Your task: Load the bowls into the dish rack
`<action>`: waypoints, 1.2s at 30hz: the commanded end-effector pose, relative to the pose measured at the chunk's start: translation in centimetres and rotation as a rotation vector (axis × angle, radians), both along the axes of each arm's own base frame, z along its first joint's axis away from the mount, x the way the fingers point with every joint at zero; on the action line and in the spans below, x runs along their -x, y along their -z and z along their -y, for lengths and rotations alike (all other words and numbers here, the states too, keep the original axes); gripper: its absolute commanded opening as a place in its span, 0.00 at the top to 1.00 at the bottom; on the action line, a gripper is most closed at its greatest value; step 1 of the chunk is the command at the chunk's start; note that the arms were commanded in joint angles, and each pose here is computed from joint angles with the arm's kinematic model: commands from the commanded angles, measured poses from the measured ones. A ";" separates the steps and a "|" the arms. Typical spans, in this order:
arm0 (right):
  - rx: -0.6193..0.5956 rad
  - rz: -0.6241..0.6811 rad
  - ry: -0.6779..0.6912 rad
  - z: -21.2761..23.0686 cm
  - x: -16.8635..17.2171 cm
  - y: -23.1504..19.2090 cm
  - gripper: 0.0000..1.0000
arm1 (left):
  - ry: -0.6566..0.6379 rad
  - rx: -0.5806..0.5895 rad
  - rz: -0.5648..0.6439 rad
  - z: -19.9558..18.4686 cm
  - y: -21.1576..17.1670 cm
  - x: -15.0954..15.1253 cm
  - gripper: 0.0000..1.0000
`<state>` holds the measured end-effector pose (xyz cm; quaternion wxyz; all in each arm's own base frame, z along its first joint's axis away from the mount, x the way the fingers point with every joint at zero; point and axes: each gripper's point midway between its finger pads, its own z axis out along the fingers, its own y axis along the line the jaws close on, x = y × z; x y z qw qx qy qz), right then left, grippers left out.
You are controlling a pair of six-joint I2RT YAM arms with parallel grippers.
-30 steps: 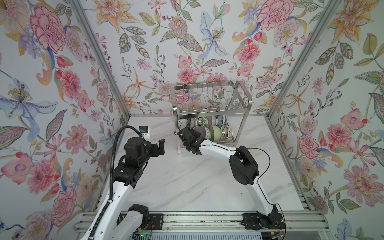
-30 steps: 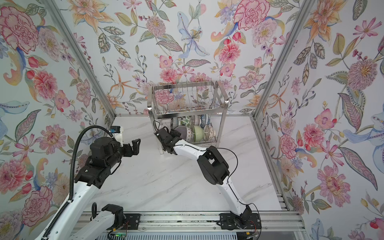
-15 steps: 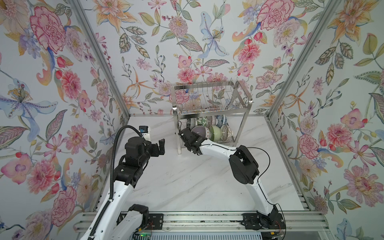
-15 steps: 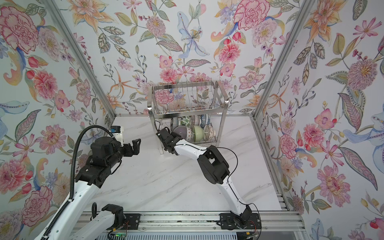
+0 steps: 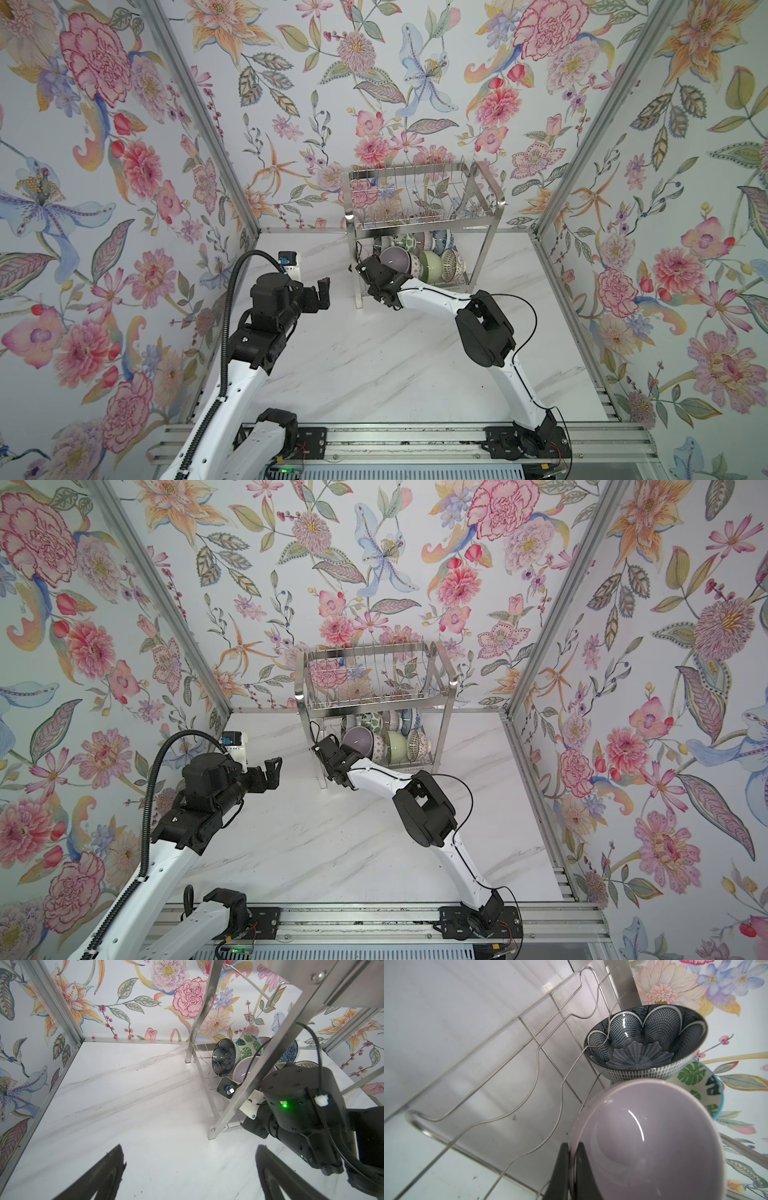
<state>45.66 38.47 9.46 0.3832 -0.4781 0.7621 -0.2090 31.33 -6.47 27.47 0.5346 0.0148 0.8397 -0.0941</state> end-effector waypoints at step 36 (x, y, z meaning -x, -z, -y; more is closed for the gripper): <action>0.288 0.287 -0.100 -0.6 -0.3 -7.2 1.00 | 0.027 0.048 0.039 0.6 -1.3 -0.5 0.01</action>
